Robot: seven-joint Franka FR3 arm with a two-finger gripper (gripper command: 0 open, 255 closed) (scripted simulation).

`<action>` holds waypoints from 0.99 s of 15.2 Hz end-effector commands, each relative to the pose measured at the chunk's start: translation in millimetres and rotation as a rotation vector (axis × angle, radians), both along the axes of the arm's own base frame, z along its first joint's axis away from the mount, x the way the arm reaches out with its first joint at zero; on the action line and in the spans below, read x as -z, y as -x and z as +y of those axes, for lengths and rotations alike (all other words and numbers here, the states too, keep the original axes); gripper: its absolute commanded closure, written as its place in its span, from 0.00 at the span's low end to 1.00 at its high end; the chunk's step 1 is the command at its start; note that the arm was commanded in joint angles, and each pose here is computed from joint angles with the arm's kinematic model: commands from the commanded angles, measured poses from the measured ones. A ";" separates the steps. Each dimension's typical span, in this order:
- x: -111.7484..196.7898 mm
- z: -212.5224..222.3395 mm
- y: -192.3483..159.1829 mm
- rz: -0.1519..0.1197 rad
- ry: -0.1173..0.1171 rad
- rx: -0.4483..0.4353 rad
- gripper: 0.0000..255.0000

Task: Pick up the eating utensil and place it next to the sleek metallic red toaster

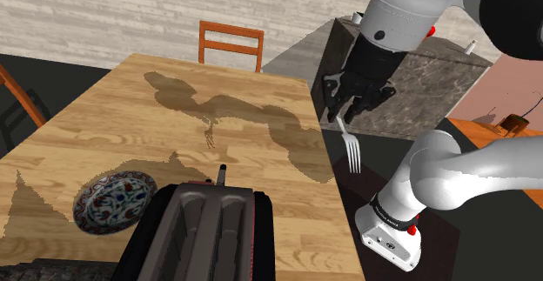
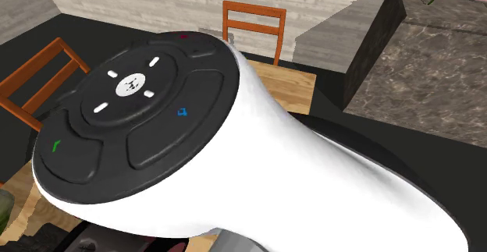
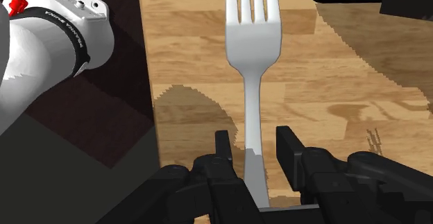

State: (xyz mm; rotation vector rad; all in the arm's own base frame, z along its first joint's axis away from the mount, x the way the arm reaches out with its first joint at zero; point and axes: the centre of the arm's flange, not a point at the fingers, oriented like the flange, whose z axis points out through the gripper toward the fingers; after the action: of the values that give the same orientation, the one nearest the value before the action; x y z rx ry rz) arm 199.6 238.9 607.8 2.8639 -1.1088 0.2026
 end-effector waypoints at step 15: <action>85.1 -0.4 1.5 0.000 0.000 0.001 1.00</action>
State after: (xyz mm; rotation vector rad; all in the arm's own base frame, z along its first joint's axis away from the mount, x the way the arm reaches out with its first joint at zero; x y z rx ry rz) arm 198.9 238.5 528.3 2.8634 -1.1096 0.2019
